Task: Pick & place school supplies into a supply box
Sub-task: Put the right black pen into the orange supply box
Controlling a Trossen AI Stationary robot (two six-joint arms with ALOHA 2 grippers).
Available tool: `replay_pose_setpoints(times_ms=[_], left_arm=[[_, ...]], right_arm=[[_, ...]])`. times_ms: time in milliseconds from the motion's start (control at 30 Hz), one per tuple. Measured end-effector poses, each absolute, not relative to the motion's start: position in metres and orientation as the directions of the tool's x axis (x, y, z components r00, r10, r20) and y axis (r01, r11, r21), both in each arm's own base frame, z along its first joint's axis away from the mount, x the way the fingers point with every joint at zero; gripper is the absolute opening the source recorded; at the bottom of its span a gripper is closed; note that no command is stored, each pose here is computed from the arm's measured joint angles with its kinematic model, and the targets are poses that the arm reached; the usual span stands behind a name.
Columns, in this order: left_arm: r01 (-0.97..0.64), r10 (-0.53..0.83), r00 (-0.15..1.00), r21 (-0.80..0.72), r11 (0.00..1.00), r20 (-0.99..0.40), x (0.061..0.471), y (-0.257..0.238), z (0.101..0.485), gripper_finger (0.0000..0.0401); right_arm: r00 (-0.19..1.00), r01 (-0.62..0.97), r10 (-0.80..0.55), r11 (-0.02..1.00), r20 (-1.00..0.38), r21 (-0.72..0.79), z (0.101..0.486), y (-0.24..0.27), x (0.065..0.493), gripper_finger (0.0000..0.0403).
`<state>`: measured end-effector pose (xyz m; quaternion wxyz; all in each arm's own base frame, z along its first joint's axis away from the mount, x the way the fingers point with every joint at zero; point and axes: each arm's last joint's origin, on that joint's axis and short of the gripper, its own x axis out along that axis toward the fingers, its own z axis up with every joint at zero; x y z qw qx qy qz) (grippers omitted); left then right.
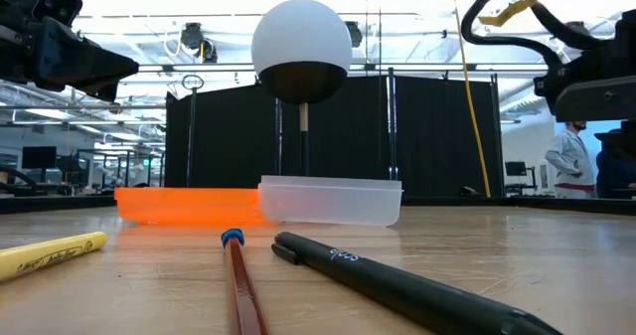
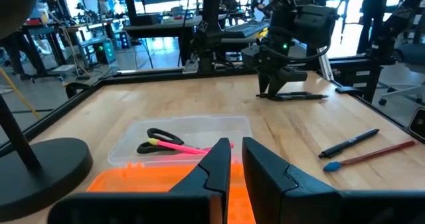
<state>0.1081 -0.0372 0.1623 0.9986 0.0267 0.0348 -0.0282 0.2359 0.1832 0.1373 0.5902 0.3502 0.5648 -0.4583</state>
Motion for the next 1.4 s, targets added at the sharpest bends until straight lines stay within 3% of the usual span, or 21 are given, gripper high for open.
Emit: replay_pose_setpoints(times_ms=[333,667,1133,1400], left_arm=[[0.056,-0.055,0.995,0.010,0.998,-0.080,0.108,-0.037,0.161,0.0049],[0.053,-0.055,0.993,-0.024,0.998,-0.100,0.108,-0.037,0.159,0.0049],[0.051,-0.056,0.993,-0.044,0.998,-0.100,0.108,-0.037,0.159,0.0049],[0.050,-0.053,0.994,-0.032,0.998,-0.099,0.108,-0.037,0.159,0.0049]], right_arm=[[-0.049,0.924,-0.129,0.372,-0.990,-0.094,0.118,0.172,0.231,0.0036],[-0.033,0.913,-0.116,0.400,-0.993,-0.077,0.120,0.164,0.229,0.0047],[0.259,0.895,-0.216,0.421,-0.941,0.150,0.178,0.148,0.222,0.0039],[0.534,0.792,-0.210,0.465,-0.819,0.397,0.216,0.115,0.252,0.0040]])
